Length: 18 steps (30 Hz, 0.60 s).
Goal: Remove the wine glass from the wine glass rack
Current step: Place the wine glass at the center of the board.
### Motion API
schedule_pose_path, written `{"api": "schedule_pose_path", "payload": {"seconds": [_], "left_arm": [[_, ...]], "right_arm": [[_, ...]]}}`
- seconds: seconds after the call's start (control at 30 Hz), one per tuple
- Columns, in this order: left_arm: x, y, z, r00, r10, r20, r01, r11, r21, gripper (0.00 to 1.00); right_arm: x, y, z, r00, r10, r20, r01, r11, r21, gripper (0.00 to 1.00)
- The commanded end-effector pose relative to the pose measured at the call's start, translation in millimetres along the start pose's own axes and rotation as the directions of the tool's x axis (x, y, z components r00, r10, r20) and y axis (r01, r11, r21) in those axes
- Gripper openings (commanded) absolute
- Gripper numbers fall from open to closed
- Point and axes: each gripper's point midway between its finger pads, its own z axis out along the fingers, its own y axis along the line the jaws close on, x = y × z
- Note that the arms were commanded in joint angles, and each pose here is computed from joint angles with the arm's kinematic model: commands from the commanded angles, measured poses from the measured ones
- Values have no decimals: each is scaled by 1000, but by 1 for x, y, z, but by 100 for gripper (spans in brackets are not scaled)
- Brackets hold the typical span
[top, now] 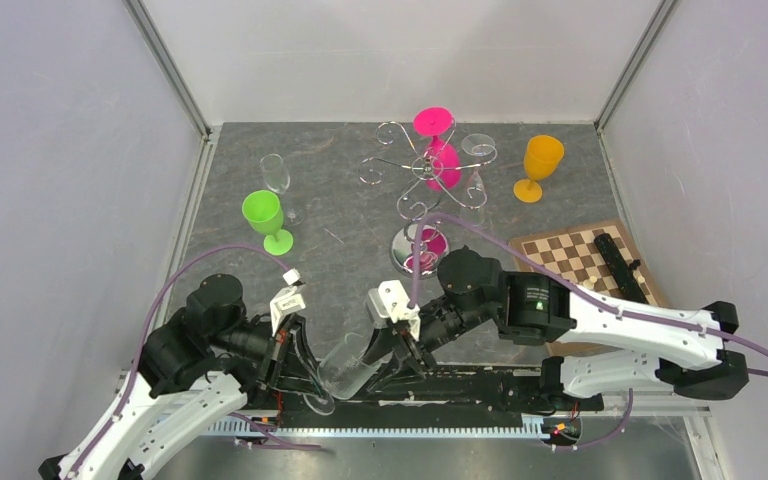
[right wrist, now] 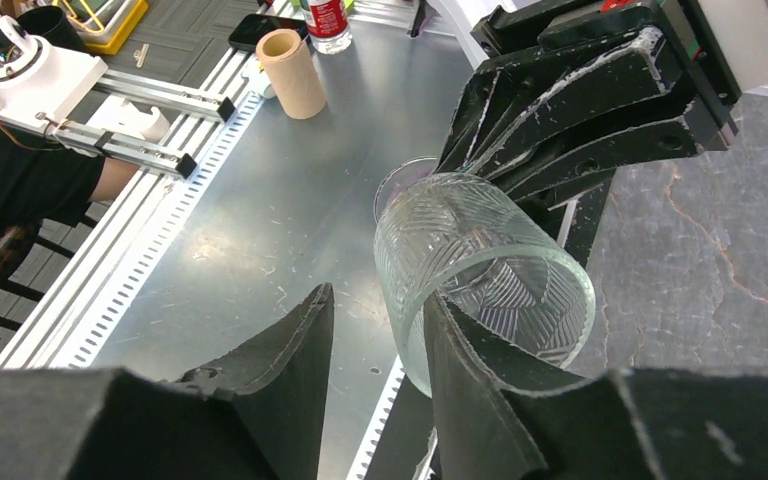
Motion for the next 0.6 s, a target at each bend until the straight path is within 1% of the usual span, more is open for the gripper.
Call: {"api": "schedule_pose_path", "payload": {"seconds": [0.0, 0.07, 0.23, 0.27, 0.33, 0.43, 0.47, 0.57], "left_arm": [[-9, -15, -4, 993, 115, 23, -115, 993, 31, 2], [-9, -15, -5, 993, 117, 24, -117, 993, 30, 2], [-10, -14, -5, 993, 117, 29, -117, 993, 19, 2], [-11, -14, -5, 993, 115, 29, -116, 993, 15, 2], [-13, -12, -4, 994, 110, 25, -110, 994, 12, 2], [-15, -11, -3, 994, 107, 22, -107, 994, 8, 2], [-16, -11, -3, 994, 107, 23, -107, 994, 6, 5], [-17, -9, -3, 994, 109, 27, -109, 994, -8, 21]], "right_arm": [[-6, 6, 10, 999, 13, 31, -11, 998, -68, 39], [-5, 7, 11, 999, 15, 29, -13, 997, -77, 33], [-3, 7, 13, 999, 16, 28, -14, 996, -87, 11], [-3, 9, 13, 999, 36, 31, -33, 995, -90, 7], [-4, 9, 12, 998, 38, 43, -34, 996, -86, 0], [-4, 8, 12, 998, 40, 50, -37, 996, -78, 0], [-5, 7, 11, 998, 40, 52, -36, 997, -69, 0], [-7, 6, 10, 997, 35, 62, -32, 998, -58, 0]]}}
